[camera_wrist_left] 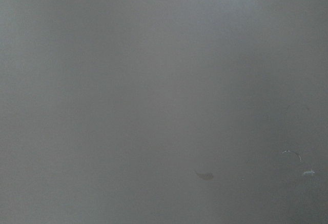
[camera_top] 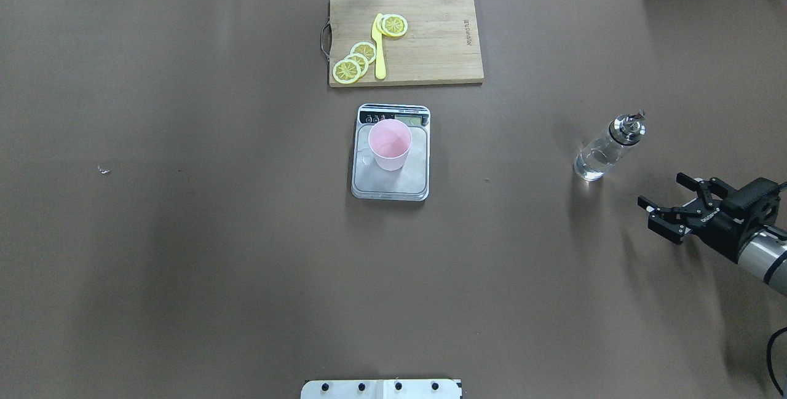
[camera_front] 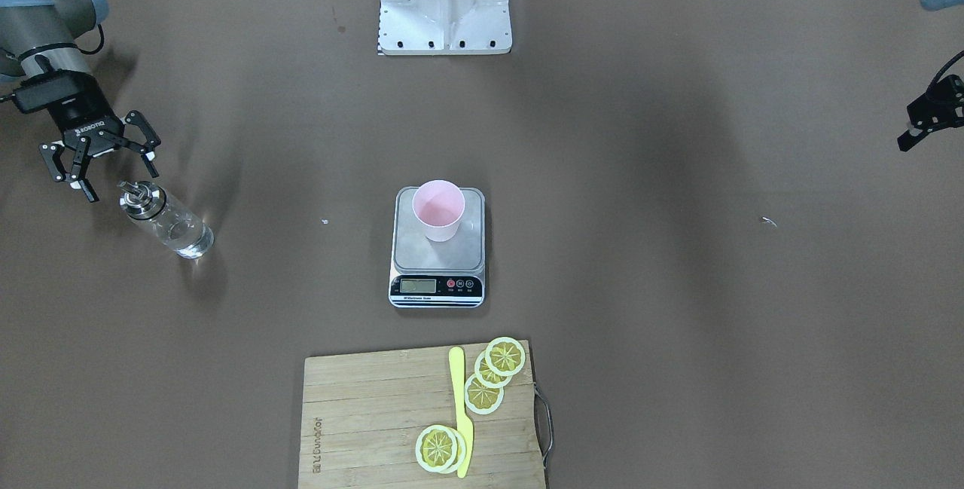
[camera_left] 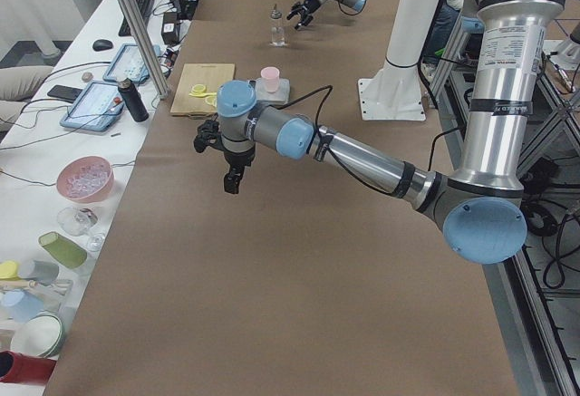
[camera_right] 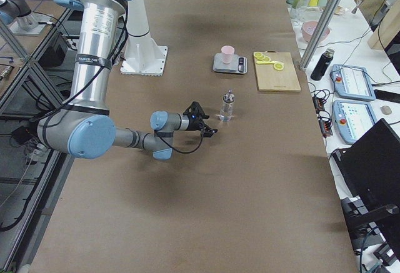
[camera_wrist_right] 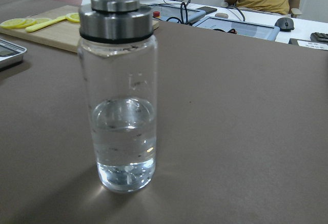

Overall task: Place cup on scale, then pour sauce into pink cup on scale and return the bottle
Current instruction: 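Open the right gripper and withdraw it from the bottle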

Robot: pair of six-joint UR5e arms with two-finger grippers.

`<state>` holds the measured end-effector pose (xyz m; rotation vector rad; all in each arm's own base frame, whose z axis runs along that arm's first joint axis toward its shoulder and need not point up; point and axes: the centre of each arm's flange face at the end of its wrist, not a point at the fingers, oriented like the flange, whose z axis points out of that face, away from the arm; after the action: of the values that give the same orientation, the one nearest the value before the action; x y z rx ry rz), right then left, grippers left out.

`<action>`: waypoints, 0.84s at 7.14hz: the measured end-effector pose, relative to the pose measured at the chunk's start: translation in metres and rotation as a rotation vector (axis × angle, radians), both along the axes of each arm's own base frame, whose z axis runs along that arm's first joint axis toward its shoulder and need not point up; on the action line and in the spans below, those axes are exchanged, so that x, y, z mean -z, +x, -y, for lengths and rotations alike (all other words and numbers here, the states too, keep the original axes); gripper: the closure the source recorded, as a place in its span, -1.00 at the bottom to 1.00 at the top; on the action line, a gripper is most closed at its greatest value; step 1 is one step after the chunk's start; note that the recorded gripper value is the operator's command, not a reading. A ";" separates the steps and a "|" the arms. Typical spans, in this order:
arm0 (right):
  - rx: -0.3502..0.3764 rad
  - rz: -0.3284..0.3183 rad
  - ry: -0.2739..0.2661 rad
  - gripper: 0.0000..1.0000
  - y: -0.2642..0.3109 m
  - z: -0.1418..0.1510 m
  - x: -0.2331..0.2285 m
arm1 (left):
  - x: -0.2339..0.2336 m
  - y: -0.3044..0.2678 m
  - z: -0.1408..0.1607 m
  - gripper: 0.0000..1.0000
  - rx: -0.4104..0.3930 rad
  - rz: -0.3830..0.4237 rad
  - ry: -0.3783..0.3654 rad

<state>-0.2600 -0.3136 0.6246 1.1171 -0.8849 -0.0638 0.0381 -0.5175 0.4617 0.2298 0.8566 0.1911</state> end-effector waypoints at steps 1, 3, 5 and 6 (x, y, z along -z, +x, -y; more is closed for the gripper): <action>0.000 -0.009 0.000 -0.99 0.015 -0.006 -0.009 | -0.001 0.000 0.000 -0.93 -0.001 0.001 -0.002; -0.021 -0.024 -0.012 -0.99 0.043 -0.001 -0.020 | -0.007 0.000 0.001 -0.93 -0.005 0.004 -0.008; -0.022 -0.016 -0.051 -0.99 0.080 0.023 -0.029 | -0.012 0.000 0.002 -0.93 -0.007 0.005 -0.018; -0.015 -0.006 -0.078 -0.99 0.099 0.043 -0.036 | -0.014 0.001 0.002 -0.93 -0.007 0.006 -0.022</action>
<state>-0.1609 -0.3570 0.6606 1.0500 -0.8667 -0.0205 0.0387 -0.5199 0.4752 0.2056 0.8535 0.1890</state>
